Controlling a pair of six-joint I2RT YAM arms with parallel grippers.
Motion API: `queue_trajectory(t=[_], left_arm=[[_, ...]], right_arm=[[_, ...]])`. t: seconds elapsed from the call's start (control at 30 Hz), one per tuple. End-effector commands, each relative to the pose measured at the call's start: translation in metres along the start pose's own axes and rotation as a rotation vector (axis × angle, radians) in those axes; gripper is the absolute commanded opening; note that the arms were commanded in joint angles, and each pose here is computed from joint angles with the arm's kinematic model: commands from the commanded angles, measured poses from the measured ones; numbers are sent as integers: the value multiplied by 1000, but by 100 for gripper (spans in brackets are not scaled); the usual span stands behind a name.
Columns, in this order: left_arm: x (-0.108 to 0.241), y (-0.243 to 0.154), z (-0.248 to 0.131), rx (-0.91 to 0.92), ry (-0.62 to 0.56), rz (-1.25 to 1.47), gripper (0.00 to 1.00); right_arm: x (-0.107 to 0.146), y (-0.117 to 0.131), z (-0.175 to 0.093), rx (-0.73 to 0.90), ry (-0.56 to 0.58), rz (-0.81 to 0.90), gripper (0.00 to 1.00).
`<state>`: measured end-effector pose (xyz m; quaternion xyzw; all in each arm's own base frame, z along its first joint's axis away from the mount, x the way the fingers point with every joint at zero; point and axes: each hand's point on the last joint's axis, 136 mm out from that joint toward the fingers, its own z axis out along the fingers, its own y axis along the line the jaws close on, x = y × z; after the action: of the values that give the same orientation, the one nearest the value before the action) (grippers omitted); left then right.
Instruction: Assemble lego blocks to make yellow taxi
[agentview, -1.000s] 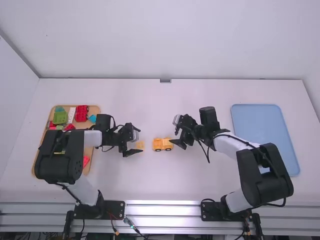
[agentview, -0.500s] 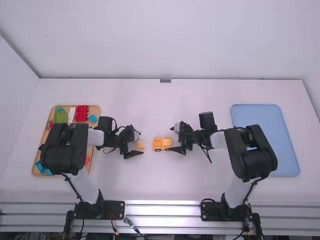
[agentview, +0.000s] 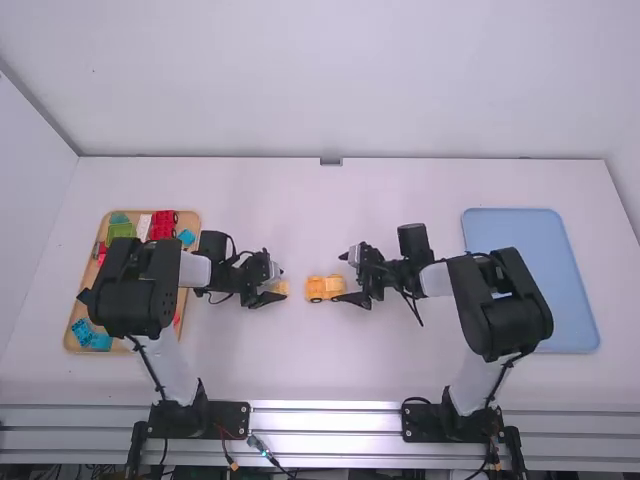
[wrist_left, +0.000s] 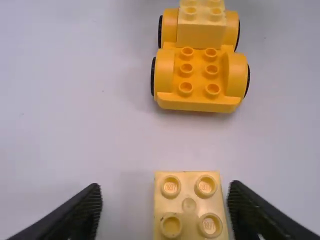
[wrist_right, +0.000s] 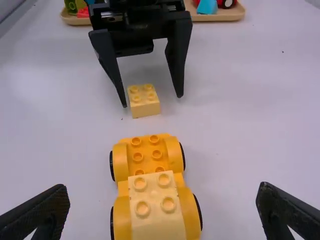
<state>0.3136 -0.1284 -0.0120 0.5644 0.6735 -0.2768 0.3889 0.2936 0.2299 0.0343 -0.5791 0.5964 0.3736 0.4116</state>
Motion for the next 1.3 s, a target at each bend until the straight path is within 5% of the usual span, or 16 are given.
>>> queue_trajectory(t=[0.0,0.37,0.53,0.9,1.27], left_arm=[[3,-10,3,26,-18,-7,58],[7,-15,4,30,-7,-14,54],[11,-14,4,20,13,-8,40],[10,-12,4,8,7,6,29],[-7,4,3,-18,-63,9,27]], right_arm=[[0,3,1,-14,-12,23,99],[-1,3,2,-14,-12,22,99],[0,3,1,-14,-12,23,99],[-1,3,2,-15,-12,23,99],[0,4,2,-17,-9,30,99]])
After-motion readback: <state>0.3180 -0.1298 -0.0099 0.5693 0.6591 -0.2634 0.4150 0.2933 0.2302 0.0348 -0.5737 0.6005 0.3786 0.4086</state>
